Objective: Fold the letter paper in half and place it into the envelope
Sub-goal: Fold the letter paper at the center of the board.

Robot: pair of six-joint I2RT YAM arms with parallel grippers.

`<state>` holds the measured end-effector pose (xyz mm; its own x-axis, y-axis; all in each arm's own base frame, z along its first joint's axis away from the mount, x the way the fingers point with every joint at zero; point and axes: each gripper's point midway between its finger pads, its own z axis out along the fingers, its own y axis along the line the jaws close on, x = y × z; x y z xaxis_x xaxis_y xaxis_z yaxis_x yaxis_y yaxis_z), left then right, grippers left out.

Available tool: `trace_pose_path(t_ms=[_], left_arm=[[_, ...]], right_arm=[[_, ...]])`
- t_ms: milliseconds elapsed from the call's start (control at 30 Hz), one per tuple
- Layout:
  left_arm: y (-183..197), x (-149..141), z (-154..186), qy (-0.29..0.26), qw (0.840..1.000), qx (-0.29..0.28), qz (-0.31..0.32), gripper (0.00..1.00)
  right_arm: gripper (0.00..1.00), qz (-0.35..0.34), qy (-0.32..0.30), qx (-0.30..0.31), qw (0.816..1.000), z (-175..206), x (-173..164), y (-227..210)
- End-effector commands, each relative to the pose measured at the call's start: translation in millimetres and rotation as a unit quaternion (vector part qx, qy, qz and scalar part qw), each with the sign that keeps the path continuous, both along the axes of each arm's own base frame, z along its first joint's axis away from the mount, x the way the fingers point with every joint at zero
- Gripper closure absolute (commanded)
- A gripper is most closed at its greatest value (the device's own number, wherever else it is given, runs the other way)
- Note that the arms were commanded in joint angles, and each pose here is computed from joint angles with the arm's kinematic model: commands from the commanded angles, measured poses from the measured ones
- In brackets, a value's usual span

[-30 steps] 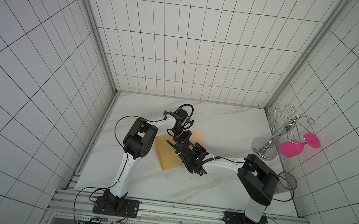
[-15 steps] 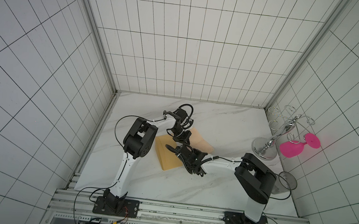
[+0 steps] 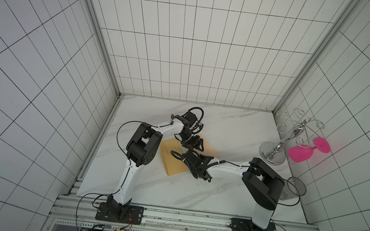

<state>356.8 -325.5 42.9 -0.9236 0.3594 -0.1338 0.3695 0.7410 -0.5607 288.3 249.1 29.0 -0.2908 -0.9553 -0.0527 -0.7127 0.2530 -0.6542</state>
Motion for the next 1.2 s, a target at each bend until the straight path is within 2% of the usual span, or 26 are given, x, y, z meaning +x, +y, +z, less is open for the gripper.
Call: trace_pose_path(t_ms=[0,133,233,367,467,567,733,833,1000,1100,1167], left_arm=[[44,28,1,-0.049,0.995,0.07,0.056,0.16],[60,57,48,-0.103,0.988,0.036,0.109,0.12],[80,69,69,-0.13,0.981,0.028,0.145,0.12],[106,75,81,-0.151,0.972,0.026,0.18,0.11],[121,72,79,-0.149,0.969,0.027,0.193,0.11],[128,67,75,-0.144,0.97,0.033,0.192,0.11],[129,56,75,-0.139,0.972,0.031,0.185,0.11],[128,48,76,-0.133,0.974,0.028,0.179,0.11],[132,38,77,-0.132,0.975,0.028,0.178,0.11],[132,35,78,-0.131,0.974,0.023,0.182,0.11],[131,34,80,-0.13,0.974,0.017,0.183,0.11]], right_arm=[[0.94,-0.006,0.047,-0.044,0.998,10,-15,-19],[0.95,-0.023,0.086,-0.062,0.994,21,-25,-23],[0.96,-0.039,0.111,-0.07,0.991,31,-31,-23],[1.0,-0.046,0.178,-0.058,0.981,42,-45,-15],[1.0,-0.06,0.251,-0.036,0.965,49,-56,-4],[1.0,-0.076,0.331,-0.007,0.941,56,-66,8],[1.0,-0.102,0.418,0.034,0.902,62,-70,25],[1.0,-0.122,0.45,0.063,0.882,68,-64,31],[1.0,-0.155,0.491,0.151,0.844,83,-46,38],[1.0,-0.169,0.52,0.221,0.807,96,-35,45],[1.0,-0.183,0.541,0.277,0.772,107,-25,52]])
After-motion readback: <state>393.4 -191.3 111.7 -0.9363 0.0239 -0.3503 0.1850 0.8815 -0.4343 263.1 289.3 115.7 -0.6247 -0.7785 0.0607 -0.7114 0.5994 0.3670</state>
